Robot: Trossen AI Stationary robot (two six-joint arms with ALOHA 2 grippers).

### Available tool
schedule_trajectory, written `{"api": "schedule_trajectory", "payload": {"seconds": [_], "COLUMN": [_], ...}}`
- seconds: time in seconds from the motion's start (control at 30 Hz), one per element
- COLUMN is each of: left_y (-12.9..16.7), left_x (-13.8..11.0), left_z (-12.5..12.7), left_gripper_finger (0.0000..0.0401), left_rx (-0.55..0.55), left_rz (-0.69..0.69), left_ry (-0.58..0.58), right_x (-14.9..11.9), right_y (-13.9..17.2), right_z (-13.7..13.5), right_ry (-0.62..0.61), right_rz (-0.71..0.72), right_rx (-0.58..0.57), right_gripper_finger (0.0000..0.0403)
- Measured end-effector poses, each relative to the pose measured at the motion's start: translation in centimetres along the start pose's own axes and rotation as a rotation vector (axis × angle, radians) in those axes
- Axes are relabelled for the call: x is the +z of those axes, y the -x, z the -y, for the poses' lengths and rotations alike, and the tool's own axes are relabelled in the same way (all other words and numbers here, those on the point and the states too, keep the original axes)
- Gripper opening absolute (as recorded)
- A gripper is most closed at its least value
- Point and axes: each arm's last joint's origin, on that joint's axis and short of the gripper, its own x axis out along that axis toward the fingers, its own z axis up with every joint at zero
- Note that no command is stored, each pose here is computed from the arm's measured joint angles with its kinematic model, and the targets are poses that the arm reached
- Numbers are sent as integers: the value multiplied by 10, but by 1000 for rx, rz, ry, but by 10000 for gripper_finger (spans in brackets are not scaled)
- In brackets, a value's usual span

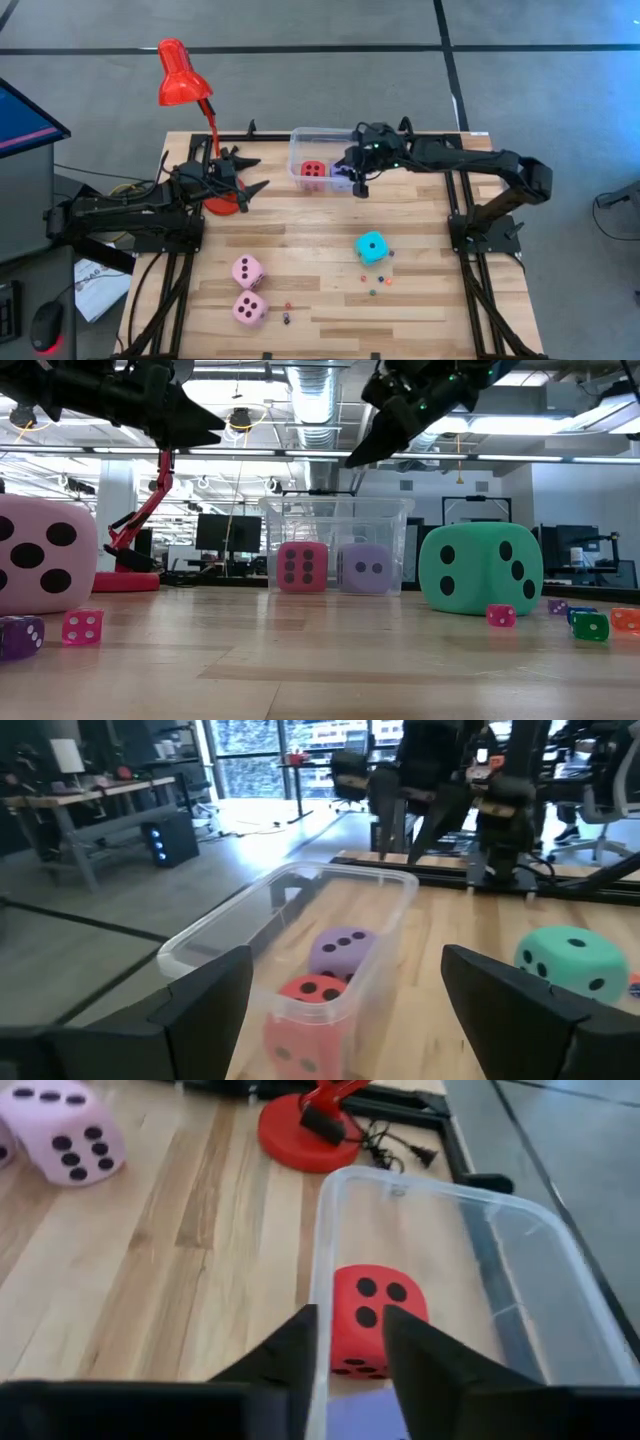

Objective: Pick & Place Dice
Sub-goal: Move the transparent bin

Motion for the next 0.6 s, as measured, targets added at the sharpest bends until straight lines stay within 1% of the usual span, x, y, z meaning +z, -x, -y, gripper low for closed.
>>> {"api": "schedule_trajectory", "payload": {"seconds": [0.17, 0.3, 0.4, 0.6], "left_y": [0, 0, 0, 0], "left_x": [0, 0, 0, -1], "left_z": [0, 0, 0, 0], "left_gripper_finger": [314, 314, 314, 314], "left_rx": [-2, -3, -3, -3], "left_rz": [0, -1, -4, -7], "left_ry": [5, 4, 6, 5], "right_x": [-3, -8, -13, -21], "right_y": [-17, -28, -36, -49], "right_z": [-5, -6, -6, -6], "right_ry": [-10, -9, -14, -22], "right_rz": [-31, -62, -85, -123], "right_rx": [22, -5, 2, 12], "right_gripper_finger": [186, 236, 251, 255]}}
